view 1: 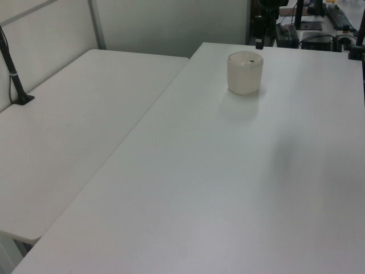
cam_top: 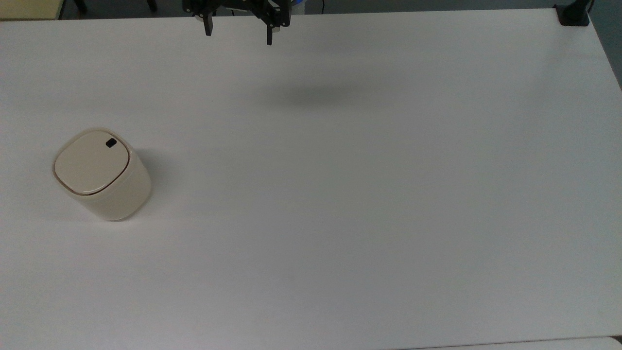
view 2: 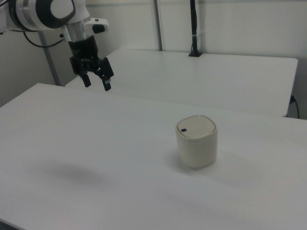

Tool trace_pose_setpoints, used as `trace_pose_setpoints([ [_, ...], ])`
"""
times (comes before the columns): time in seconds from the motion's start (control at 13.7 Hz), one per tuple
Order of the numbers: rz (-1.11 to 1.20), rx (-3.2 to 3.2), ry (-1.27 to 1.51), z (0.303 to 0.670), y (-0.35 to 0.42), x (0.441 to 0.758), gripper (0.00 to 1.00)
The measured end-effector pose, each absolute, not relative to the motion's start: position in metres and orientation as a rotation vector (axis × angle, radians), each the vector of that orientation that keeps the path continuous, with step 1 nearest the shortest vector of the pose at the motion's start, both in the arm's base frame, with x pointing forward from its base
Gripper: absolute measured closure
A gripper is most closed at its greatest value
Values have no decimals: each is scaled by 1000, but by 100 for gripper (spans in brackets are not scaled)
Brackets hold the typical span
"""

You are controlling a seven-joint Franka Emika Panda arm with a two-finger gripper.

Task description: Open the trash bin

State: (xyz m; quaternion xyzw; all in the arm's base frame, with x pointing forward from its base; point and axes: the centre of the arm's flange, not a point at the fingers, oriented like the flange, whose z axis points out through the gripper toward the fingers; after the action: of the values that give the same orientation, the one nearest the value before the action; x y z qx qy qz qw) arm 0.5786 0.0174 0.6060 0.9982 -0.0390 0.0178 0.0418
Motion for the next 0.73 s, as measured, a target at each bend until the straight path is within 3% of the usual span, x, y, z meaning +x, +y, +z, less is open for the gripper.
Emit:
trace_pose_setpoints([
  [0.73,44,3055,-117,603,17,579,0],
])
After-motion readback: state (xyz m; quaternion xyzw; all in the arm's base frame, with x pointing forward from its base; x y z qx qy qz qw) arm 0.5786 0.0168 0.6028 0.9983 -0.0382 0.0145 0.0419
